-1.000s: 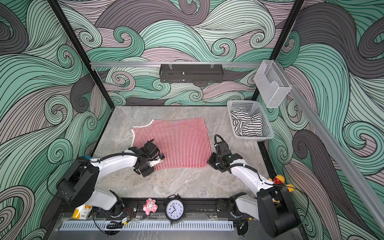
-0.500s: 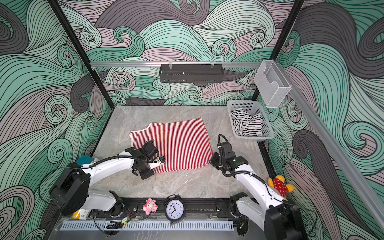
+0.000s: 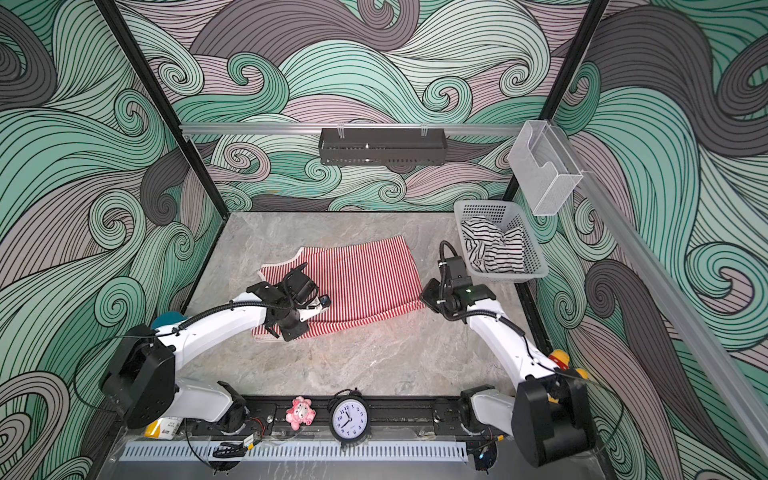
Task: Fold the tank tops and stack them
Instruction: 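Lift the near hem with both grippers and fold it toward the far shoulder straps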
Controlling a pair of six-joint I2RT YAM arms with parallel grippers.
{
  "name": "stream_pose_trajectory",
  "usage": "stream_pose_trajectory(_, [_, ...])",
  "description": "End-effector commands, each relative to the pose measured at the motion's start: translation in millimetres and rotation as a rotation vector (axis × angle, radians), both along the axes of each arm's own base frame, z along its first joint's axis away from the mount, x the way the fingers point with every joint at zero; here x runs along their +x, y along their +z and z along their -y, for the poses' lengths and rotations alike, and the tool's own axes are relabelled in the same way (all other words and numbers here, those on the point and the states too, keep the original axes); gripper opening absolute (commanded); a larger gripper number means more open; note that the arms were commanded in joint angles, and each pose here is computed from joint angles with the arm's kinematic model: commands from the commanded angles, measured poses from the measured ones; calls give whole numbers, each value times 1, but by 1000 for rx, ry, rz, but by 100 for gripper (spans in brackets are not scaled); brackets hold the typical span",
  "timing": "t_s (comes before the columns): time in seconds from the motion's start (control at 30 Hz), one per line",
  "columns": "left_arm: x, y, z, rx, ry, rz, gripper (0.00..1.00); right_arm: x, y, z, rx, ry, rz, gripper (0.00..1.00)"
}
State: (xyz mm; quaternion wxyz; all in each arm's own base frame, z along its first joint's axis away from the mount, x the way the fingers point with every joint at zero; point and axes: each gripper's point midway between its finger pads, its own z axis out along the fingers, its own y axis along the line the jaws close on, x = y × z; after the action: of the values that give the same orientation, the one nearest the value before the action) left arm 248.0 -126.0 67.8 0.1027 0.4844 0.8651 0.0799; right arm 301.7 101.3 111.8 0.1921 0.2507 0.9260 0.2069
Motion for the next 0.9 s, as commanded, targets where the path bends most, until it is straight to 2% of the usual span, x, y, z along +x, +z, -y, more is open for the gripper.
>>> stream_pose_trajectory(0.0, [37,12,3,-6,34,73,0,28,5,-1,15,18,29,0])
stream_pose_trajectory(0.3, [76,-9,-3,25,94,69,0,79,-17,-7,17,42,-17,0])
stream_pose_trajectory(0.43, [81,-20,-9,54,115,41,0,93,-23,-9,13,53,-32,0])
stream_pose_trajectory(0.57, [87,-30,-17,102,139,49,9,101,-32,-7,-8,54,-49,2])
stream_pose_trajectory(0.67, [96,-28,-24,121,183,89,18,104,-35,-11,-2,71,-49,35])
stream_pose_trajectory(0.7, [99,-24,-27,121,197,110,19,105,-33,-13,7,80,-38,41])
stream_pose_trajectory(0.77, [103,-12,-32,115,226,164,22,103,-28,-15,5,91,-17,46])
stream_pose_trajectory(0.87, [100,8,-41,89,258,210,29,90,-21,-23,-27,115,7,48])
